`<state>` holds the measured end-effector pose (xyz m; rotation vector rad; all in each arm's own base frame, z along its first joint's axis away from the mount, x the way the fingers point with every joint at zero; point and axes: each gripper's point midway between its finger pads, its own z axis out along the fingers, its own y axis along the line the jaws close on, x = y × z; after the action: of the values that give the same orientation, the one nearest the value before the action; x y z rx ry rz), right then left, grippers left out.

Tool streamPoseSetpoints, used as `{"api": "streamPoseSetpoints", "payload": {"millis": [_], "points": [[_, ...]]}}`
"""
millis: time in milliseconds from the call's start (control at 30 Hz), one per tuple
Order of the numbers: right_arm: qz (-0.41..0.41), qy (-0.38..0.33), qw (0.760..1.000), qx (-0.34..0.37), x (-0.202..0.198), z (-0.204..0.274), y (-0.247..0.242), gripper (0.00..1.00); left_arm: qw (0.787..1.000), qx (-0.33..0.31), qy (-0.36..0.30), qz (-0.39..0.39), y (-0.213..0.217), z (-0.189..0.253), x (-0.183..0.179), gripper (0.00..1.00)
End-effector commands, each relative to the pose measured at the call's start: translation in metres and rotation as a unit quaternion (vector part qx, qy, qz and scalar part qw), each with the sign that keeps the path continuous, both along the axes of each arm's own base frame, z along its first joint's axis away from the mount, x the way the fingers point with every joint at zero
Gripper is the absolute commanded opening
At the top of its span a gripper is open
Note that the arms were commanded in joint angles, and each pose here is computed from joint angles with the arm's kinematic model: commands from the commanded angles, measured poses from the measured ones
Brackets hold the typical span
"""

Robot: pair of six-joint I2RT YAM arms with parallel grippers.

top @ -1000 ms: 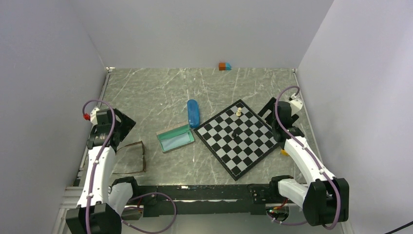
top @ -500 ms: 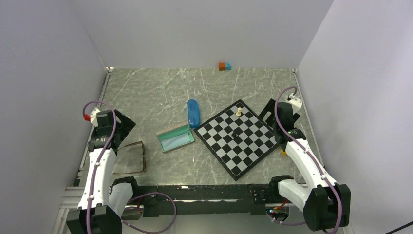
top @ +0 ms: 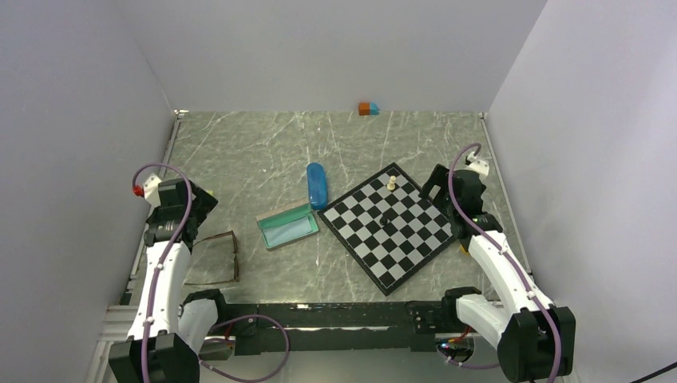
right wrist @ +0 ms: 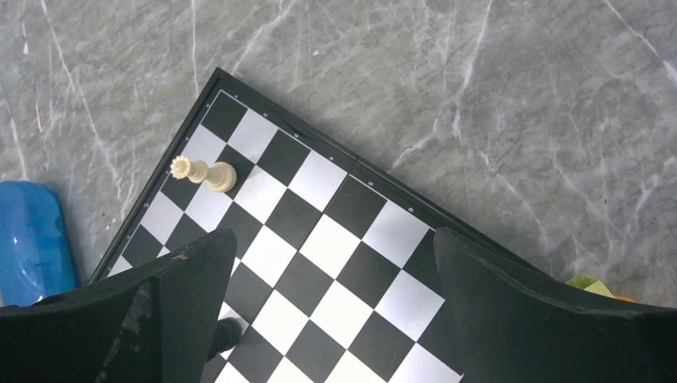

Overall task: Organize the sunglasses
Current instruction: Pick up the sunglasses from the center of the board.

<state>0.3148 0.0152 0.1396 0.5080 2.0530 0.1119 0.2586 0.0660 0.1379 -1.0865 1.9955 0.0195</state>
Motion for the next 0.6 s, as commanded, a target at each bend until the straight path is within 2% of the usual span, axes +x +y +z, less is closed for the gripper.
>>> {"api": "streamPoseSetpoints", "payload": {"millis": [0, 233, 300, 367, 500, 567], "points": [[0.026, -0.022, 0.999, 0.006, 0.008, 0.009, 0.008, 1.0, 0.998, 0.031, 0.004, 0.058, 0.022, 0.008, -0.005, 0.99], [0.048, -0.017, 0.998, 0.045, 0.016, 0.009, 0.025, 1.0, 0.995, 0.042, 0.038, 0.078, 0.029, -0.005, -0.012, 0.99], [0.048, -0.017, 0.997, 0.05, 0.018, 0.008, 0.026, 1.0, 0.99, 0.037, 0.061, 0.119, 0.036, -0.015, -0.024, 0.99], [0.049, -0.014, 0.997, 0.053, 0.019, 0.006, 0.027, 1.0, 0.987, 0.019, 0.076, 0.138, 0.036, -0.025, -0.032, 0.99], [0.052, -0.009, 0.997, 0.058, 0.02, 0.0, 0.03, 1.0, 0.99, -0.05, 0.089, 0.093, 0.01, -0.047, -0.028, 0.99], [0.053, -0.007, 0.997, 0.058, 0.02, -0.001, 0.03, 1.0, 0.989, -0.064, 0.104, 0.086, 0.004, -0.059, -0.033, 0.98]]}}
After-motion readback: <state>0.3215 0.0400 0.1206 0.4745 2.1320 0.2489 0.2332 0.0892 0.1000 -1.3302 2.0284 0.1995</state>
